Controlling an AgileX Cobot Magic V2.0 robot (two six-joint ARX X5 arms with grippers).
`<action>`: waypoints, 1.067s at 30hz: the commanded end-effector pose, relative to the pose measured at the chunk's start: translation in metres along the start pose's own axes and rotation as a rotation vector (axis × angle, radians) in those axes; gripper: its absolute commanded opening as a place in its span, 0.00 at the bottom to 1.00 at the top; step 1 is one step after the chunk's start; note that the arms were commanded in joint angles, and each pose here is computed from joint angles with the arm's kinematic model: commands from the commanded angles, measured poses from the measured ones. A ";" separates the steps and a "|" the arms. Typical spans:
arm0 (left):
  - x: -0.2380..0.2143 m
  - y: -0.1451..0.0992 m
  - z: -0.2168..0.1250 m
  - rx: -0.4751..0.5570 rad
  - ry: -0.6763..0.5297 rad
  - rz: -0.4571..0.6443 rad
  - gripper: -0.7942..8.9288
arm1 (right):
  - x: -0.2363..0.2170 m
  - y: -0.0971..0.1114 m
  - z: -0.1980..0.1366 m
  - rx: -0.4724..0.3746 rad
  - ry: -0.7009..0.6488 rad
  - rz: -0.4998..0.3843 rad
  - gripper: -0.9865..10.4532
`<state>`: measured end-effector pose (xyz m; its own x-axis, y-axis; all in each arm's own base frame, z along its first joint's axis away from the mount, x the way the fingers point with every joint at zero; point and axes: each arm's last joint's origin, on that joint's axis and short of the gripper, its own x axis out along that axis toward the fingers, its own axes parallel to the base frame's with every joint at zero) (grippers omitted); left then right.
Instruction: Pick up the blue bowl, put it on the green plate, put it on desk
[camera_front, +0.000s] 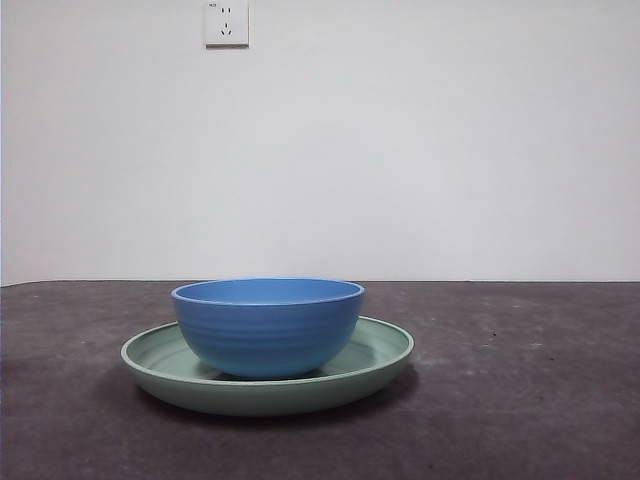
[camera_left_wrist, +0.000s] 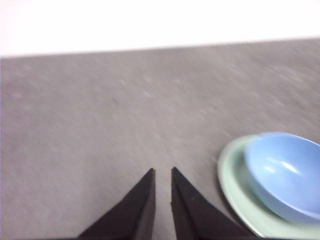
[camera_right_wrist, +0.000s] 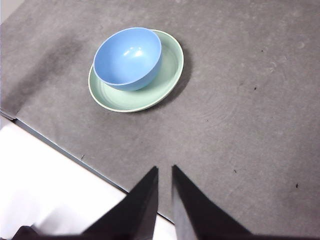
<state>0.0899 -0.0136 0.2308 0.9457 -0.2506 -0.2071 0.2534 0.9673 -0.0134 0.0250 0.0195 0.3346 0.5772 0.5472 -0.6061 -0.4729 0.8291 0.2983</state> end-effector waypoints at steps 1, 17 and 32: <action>0.013 0.005 -0.028 0.027 -0.074 0.044 0.13 | -0.001 0.001 0.002 -0.004 -0.012 0.009 0.12; 0.020 0.010 -0.079 0.006 -0.026 0.180 0.13 | -0.001 0.001 0.002 -0.005 -0.014 0.010 0.12; 0.020 0.010 -0.079 0.007 -0.028 0.180 0.13 | -0.001 0.001 0.004 -0.009 -0.029 0.012 0.12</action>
<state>0.0947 -0.0056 0.1568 0.9853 -0.0783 -0.1521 0.0828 0.9963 0.0238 0.0260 0.0200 0.3359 0.5868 0.5515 -0.5929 -0.4776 0.8270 0.2965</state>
